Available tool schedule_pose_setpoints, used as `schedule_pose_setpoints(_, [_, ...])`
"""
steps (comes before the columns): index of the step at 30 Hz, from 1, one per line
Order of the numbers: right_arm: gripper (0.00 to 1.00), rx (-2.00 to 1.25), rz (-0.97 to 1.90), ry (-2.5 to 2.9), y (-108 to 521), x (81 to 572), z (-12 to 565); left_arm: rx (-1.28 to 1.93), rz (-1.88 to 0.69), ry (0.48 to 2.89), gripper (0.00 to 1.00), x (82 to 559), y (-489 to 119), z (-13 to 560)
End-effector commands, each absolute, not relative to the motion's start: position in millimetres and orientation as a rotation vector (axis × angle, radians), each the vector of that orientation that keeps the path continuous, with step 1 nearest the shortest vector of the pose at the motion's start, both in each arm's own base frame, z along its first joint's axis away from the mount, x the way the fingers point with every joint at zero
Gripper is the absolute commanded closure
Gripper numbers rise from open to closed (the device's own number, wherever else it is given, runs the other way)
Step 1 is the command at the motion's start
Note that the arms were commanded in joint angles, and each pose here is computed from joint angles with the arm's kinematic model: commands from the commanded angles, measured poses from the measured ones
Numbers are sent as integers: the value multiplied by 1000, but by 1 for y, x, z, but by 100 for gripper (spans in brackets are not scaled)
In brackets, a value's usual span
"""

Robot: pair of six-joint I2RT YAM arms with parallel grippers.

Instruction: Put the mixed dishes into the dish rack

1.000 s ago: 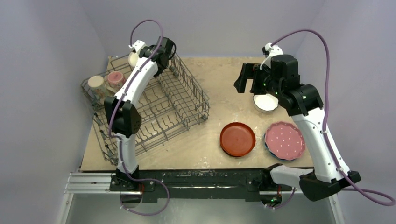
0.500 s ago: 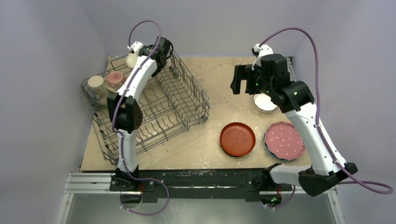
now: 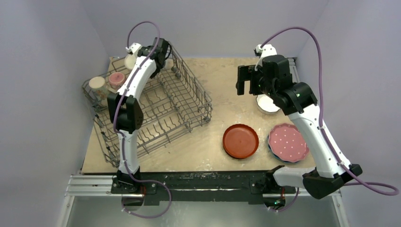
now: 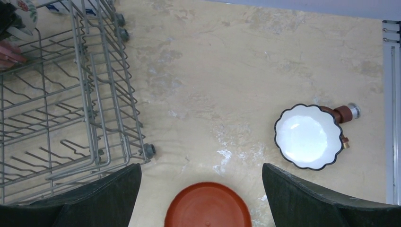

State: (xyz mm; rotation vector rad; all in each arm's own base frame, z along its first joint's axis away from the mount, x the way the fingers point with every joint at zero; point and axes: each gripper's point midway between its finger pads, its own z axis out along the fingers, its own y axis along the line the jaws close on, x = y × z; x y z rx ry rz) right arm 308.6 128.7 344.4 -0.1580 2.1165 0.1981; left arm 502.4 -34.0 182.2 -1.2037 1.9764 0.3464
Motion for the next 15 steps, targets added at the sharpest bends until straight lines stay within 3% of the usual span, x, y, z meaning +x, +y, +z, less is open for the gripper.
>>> schedule_pose_setpoints(1, [1,-158,162,2046,125,314,361,-1225,335,1818,100,514,-11,218])
schedule_pose_setpoints(15, [1,-163,154,2040,127,315,363,-1226,342,1912,100,515,-10,181])
